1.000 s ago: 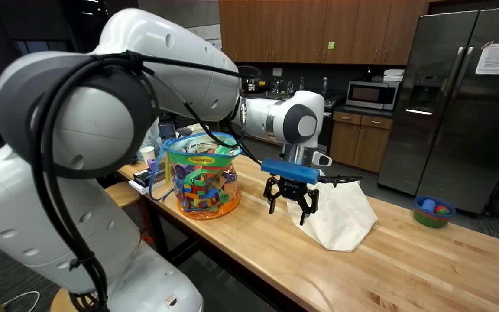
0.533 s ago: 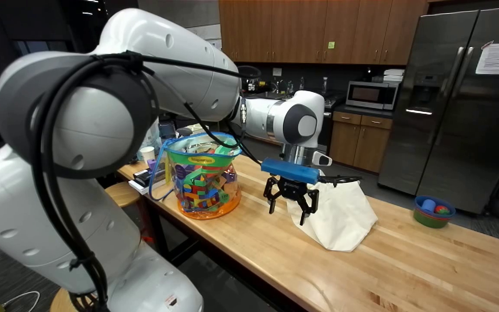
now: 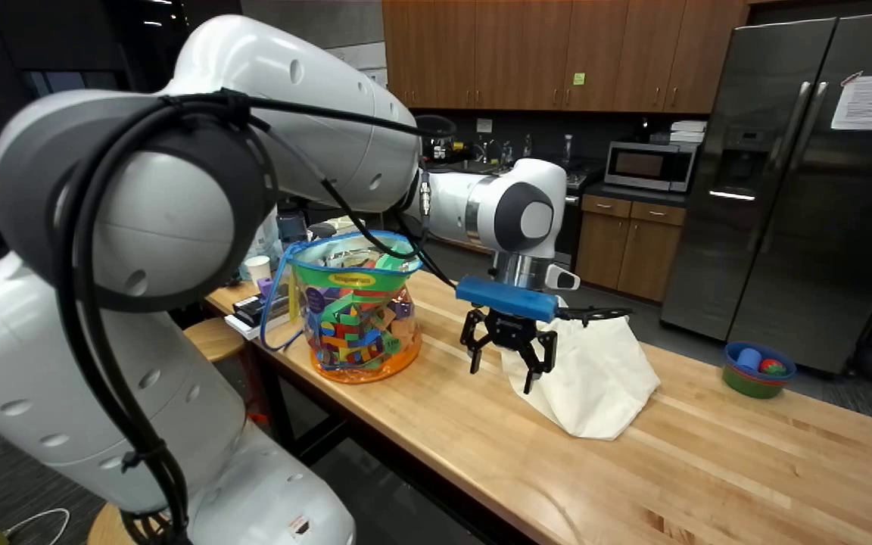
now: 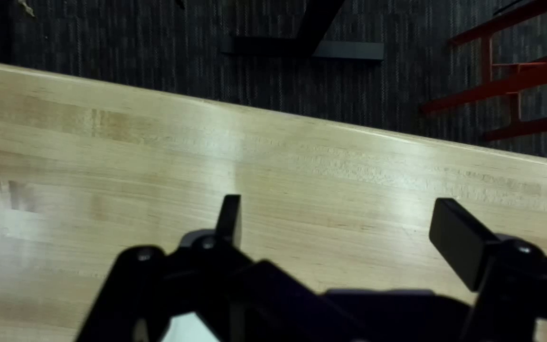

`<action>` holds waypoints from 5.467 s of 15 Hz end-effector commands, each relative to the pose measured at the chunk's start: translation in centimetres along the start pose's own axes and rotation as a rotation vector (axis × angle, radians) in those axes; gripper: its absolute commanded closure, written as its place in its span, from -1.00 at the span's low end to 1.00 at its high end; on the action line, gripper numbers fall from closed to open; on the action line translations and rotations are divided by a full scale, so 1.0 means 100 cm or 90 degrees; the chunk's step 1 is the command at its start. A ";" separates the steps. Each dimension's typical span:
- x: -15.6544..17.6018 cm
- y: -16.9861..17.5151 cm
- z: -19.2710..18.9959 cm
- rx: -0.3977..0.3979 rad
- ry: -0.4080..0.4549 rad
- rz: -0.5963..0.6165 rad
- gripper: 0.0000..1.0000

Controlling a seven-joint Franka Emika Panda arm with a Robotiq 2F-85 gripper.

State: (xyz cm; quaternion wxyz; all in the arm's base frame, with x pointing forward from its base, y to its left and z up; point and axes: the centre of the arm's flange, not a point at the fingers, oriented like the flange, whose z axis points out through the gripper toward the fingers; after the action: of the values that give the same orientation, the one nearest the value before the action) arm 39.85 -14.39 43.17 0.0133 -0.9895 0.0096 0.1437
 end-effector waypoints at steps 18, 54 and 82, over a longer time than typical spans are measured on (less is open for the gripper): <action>0.118 -0.010 -0.038 -0.119 0.224 0.004 -1.00; 0.207 -0.054 0.023 -0.052 0.097 -0.020 0.75; 0.167 -0.084 -0.196 -0.114 0.193 -0.109 0.98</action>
State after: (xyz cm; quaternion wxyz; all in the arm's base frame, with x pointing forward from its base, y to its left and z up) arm 60.66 -7.06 54.28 -0.0613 -0.9951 -0.0768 -0.0090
